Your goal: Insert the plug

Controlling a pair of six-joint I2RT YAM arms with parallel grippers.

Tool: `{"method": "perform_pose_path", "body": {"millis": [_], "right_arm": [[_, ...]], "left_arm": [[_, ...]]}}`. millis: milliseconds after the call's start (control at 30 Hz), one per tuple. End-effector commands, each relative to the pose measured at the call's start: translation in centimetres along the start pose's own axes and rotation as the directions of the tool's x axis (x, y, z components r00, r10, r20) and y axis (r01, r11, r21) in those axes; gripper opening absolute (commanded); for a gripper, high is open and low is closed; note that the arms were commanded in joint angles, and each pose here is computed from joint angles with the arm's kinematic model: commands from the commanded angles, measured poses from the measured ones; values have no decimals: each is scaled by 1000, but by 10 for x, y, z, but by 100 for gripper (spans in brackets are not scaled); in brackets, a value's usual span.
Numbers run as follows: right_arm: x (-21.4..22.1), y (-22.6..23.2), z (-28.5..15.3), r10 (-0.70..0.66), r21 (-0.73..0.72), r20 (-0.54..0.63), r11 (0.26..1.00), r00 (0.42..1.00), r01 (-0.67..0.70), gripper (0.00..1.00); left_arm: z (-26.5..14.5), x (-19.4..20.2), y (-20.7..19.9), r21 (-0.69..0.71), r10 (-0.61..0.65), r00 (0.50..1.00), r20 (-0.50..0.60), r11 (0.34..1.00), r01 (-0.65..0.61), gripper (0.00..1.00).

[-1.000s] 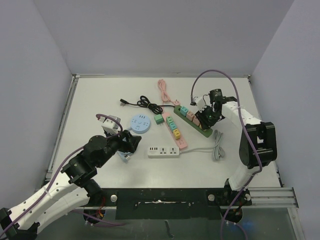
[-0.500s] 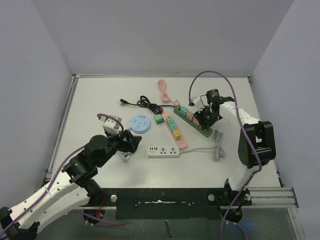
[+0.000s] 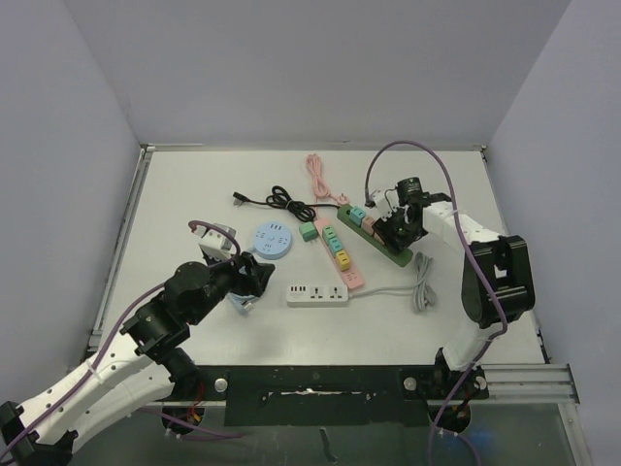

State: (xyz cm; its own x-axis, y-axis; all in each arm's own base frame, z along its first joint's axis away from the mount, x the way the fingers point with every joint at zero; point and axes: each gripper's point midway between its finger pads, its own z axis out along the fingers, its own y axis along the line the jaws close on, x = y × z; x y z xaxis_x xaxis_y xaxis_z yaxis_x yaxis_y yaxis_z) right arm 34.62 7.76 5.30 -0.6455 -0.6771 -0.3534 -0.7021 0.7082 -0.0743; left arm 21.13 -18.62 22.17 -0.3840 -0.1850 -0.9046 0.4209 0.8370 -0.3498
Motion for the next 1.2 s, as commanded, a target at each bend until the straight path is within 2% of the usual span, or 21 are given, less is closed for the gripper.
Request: {"method": "perform_pose_path", "body": {"millis": [0, 33, 133, 333, 533, 767, 933, 1000, 1167], "right_arm": [[-24, -18, -3, 70, 59, 137, 995, 988, -78, 52], [-33, -17, -12, 75, 54, 183, 995, 980, -86, 56], [-48, -20, -37, 109, 57, 280, 990, 954, -130, 58], [-58, -16, -61, 89, 41, 336, 993, 938, -109, 57], [-44, 0, -55, 52, -28, 283, 999, 958, -46, 55], [-30, -1, -35, 53, -38, 207, 998, 977, -46, 53], [-18, -6, -18, 58, -36, 130, 998, 990, -54, 45], [-14, -8, -13, 58, -26, 107, 998, 993, -55, 39], [-1, -9, 1, 51, -53, 69, 997, 996, -47, 12]], "left_arm": [[2, -14, -4, 10, 10, 999, 42, 1000, -10, 72], [2, -14, -4, 9, 15, 999, 41, 1000, -15, 72], [1, -15, -3, 6, 24, 999, 42, 1000, -24, 72], [0, -15, -5, 22, 22, 999, 48, 999, -23, 73], [1, -13, -5, 20, 16, 999, 39, 1000, -17, 73], [2, -11, -5, 21, 15, 999, 34, 1000, -15, 73], [2, -11, -4, 17, 11, 999, 33, 1000, -11, 73], [1, -11, -3, 15, 10, 999, 37, 1000, -10, 74], [1, -12, -3, 10, 14, 999, 39, 1000, -14, 74]]}}
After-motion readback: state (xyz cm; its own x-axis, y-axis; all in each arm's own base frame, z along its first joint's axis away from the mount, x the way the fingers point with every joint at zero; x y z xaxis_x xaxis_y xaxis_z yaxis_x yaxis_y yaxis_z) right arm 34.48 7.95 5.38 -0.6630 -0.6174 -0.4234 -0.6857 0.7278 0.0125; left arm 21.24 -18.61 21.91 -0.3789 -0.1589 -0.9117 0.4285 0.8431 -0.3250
